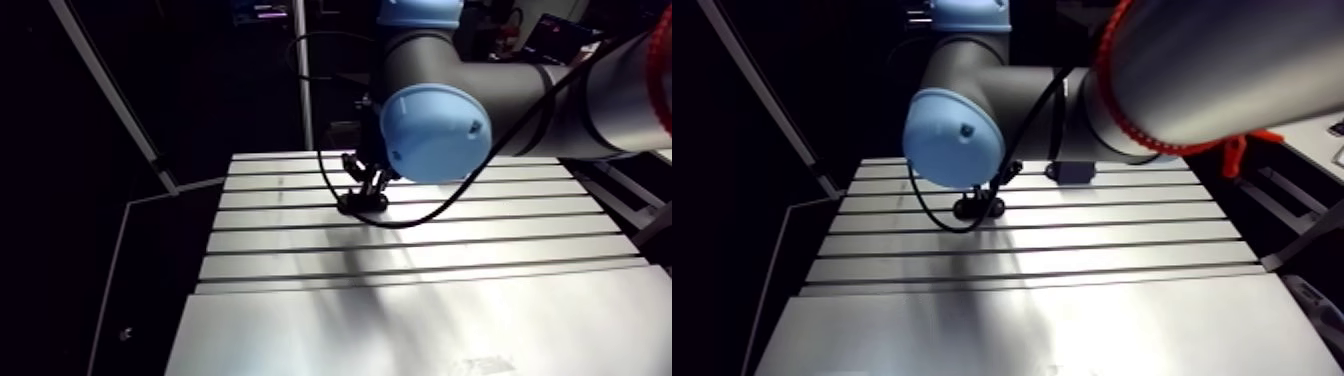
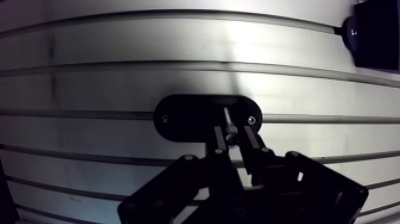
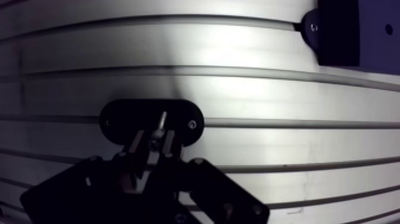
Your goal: Pick up the M10 bolt and insert it into the hole until fully seated.
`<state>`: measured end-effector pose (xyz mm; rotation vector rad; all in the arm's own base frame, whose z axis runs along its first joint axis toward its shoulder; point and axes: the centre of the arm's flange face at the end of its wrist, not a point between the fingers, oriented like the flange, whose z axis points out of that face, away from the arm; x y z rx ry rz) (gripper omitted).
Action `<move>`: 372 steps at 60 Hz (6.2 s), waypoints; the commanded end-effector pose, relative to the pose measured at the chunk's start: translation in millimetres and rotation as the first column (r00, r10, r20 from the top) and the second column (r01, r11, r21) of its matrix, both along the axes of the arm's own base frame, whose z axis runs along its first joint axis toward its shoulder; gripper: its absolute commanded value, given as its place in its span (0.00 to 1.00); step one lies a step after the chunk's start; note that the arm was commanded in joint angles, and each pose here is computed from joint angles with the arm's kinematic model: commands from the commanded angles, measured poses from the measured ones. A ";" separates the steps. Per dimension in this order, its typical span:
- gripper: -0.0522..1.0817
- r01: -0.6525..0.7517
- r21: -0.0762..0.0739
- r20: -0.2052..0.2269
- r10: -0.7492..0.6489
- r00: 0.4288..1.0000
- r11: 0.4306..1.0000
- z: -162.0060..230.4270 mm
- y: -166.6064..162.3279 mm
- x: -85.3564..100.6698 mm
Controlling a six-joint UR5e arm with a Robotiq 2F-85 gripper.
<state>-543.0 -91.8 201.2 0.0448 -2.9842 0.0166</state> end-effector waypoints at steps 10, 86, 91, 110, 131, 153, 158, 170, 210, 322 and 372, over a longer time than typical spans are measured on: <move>0.80 -0.006 -0.005 -0.007 0.006 1.000 1.000 3.8 0.0 -2.1; 0.99 0.104 0.001 0.166 -0.103 0.981 0.995 173.7 78.4 -101.7; 1.00 0.122 0.006 0.193 -0.121 0.974 0.993 173.2 93.2 -112.2; 0.99 0.153 0.012 0.232 -0.151 0.961 0.988 167.7 121.3 -136.9; 1.00 0.182 0.064 0.251 -0.193 0.949 0.981 146.6 156.3 -149.6; 1.00 0.205 0.056 0.284 -0.213 0.935 0.977 120.3 176.2 -158.2; 1.00 0.206 0.059 0.287 -0.214 0.934 0.977 118.4 177.7 -158.2; 1.00 0.213 0.059 0.300 -0.221 0.928 0.975 108.0 184.1 -159.7; 1.00 0.219 0.047 0.316 -0.222 0.922 0.975 94.0 187.5 -162.5; 1.00 0.225 0.042 0.341 -0.226 0.913 0.973 65.4 192.8 -166.3; 0.99 0.228 0.042 0.342 -0.228 0.911 0.973 63.4 192.9 -166.8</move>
